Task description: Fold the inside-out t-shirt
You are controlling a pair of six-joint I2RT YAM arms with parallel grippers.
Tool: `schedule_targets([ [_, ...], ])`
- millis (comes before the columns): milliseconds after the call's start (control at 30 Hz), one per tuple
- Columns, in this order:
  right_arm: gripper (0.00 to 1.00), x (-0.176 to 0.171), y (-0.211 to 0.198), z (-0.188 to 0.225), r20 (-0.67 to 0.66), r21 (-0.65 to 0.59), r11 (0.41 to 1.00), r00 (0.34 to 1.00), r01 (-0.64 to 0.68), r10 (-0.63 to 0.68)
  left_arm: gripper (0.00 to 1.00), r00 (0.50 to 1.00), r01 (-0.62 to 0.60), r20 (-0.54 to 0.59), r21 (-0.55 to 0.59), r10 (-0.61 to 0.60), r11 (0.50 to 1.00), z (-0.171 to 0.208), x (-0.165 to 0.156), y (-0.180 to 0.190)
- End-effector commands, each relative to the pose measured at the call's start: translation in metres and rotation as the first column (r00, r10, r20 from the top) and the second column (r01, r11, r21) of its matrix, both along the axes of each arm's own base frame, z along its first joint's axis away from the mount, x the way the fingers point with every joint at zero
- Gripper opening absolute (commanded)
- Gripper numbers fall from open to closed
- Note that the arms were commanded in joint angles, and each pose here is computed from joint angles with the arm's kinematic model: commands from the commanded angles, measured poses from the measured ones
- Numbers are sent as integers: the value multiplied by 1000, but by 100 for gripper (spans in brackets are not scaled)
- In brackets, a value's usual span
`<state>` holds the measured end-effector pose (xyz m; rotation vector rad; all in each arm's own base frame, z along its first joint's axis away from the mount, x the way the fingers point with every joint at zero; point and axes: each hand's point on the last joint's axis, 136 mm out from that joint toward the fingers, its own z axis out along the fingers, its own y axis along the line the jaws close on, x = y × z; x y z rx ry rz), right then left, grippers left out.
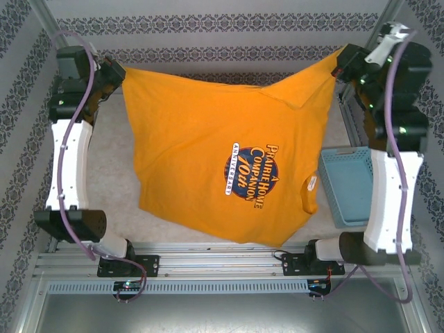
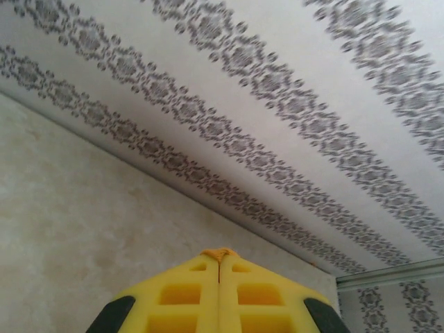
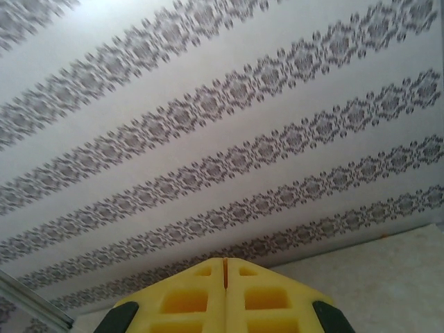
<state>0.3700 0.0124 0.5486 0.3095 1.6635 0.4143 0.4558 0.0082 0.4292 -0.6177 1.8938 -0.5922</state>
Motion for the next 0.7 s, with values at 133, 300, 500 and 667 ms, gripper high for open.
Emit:
schedule_targets([
  [133,0,63,3,10,102,-8,999,994,-31,32,0,999,24,41,44,-26,999,9,52,9],
  [300,0,86,2,52,216,5,999,976,-34,32,0,988,-2,153,46,-5,999,59,74,29],
  [500,0,75,0,120,407,27,999,913,-31,17,0,906,-19,422,-19,26,1000,143,61,59],
  [667,0,76,8,131,460,28,996,886,-83,60,0,871,-11,492,22,-1,1000,165,49,68],
])
